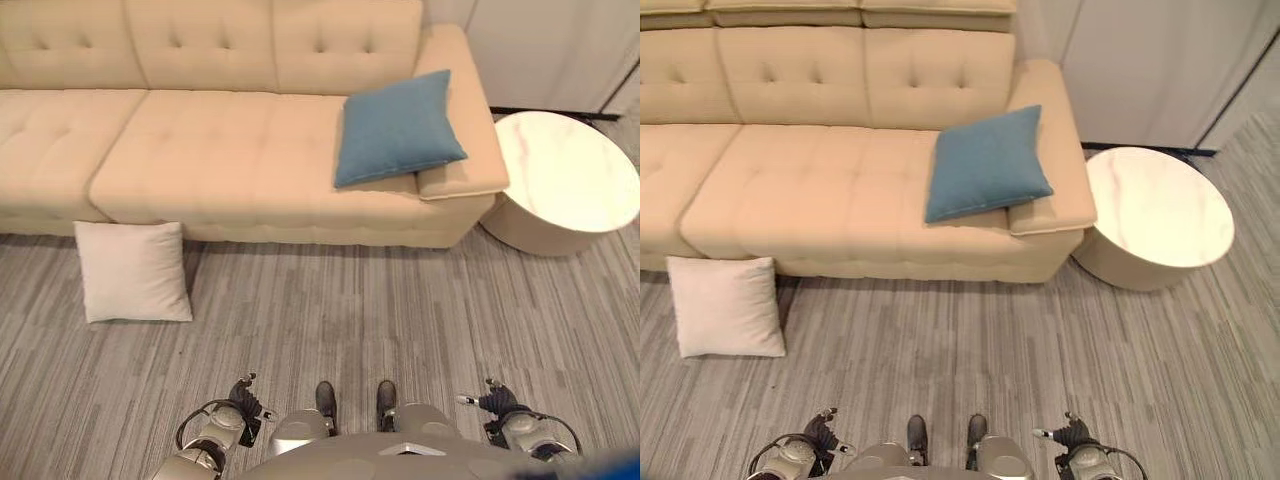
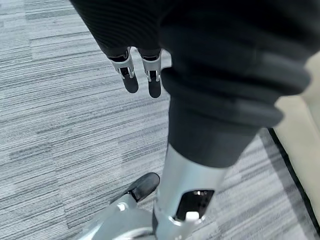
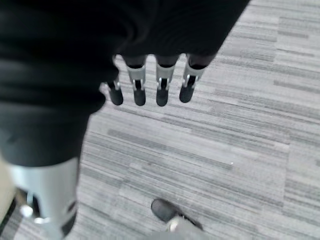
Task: Pick up all the scattered cushions and arrange them neatly on the sofa.
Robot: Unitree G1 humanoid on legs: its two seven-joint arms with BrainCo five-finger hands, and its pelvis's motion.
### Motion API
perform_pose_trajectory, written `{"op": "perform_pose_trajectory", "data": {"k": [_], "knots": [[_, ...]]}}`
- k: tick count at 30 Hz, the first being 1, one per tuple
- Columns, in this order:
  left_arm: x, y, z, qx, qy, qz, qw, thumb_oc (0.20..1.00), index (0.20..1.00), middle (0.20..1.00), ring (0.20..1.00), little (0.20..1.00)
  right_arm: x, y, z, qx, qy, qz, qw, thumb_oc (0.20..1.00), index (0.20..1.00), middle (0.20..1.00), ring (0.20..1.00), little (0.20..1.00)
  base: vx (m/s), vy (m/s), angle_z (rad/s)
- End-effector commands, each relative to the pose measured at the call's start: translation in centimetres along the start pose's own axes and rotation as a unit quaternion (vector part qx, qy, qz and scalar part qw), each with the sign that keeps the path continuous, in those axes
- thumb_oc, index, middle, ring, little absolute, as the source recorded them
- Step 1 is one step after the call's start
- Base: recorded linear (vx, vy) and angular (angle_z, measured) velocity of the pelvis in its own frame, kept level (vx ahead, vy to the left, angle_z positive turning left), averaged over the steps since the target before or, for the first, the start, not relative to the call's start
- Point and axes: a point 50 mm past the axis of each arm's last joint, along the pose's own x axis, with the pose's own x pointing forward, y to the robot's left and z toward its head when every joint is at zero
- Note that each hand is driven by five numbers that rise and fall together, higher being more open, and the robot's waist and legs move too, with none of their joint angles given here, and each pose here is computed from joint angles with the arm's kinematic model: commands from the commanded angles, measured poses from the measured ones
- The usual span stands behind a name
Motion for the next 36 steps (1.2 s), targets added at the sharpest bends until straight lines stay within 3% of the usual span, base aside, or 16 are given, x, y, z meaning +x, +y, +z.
{"op": "perform_pose_trajectory", "data": {"k": [1, 4, 9, 19, 26, 31, 36], "knots": [[0.1, 0.3, -0.3, -0.007, 0.015, 0.009, 1.000, 1.000, 1.000, 1.000, 1.000, 1.000, 0.0, -0.4, -0.4, -0.023, 0.006, -0.012, 1.000, 1.000, 1.000, 1.000, 1.000, 1.000, 0.14, -0.176, -0.01], [-0.1, 1.4, -1.5, -0.023, 0.030, 0.014, 0.999, 1.000, 1.000, 1.000, 1.000, 1.000, -0.1, -0.1, -0.8, -0.011, 0.006, -0.009, 1.000, 1.000, 1.000, 1.000, 1.000, 1.000, 0.10, -0.133, 0.13], [0.2, 1.2, 0.3, -0.046, -0.004, 0.008, 0.999, 1.000, 1.000, 1.000, 1.000, 1.000, 0.0, -0.6, -0.5, -0.008, 0.004, -0.021, 1.000, 1.000, 1.000, 1.000, 1.000, 1.000, 0.09, -0.049, 0.19], [-0.4, 2.6, -2.7, -0.097, 0.036, 0.031, 0.994, 1.000, 1.000, 1.000, 1.000, 1.000, 0.0, -0.4, 0.7, 0.051, -0.024, -0.014, 0.998, 1.000, 1.000, 1.000, 1.000, 1.000, 0.18, 0.164, -0.31], [-0.6, 1.9, -3.0, -0.078, 0.034, 0.011, 0.996, 1.000, 1.000, 1.000, 1.000, 1.000, 0.4, -1.8, 2.3, 0.017, -0.053, -0.029, 0.998, 1.000, 1.000, 1.000, 1.000, 1.000, 0.16, 0.023, -0.16], [-1.0, 1.7, -4.4, -0.069, 0.047, -0.001, 0.997, 1.000, 1.000, 1.000, 1.000, 1.000, 0.2, -2.6, 0.2, -0.007, -0.020, -0.031, 0.999, 1.000, 1.000, 1.000, 1.000, 1.000, 0.33, -0.181, -0.08], [-0.6, 1.3, -2.5, -0.082, 0.014, -0.012, 0.996, 1.000, 1.000, 1.000, 1.000, 1.000, 0.3, -3.2, 0.4, 0.007, -0.022, -0.043, 0.999, 1.000, 1.000, 1.000, 1.000, 1.000, 0.13, -0.214, 0.29]]}}
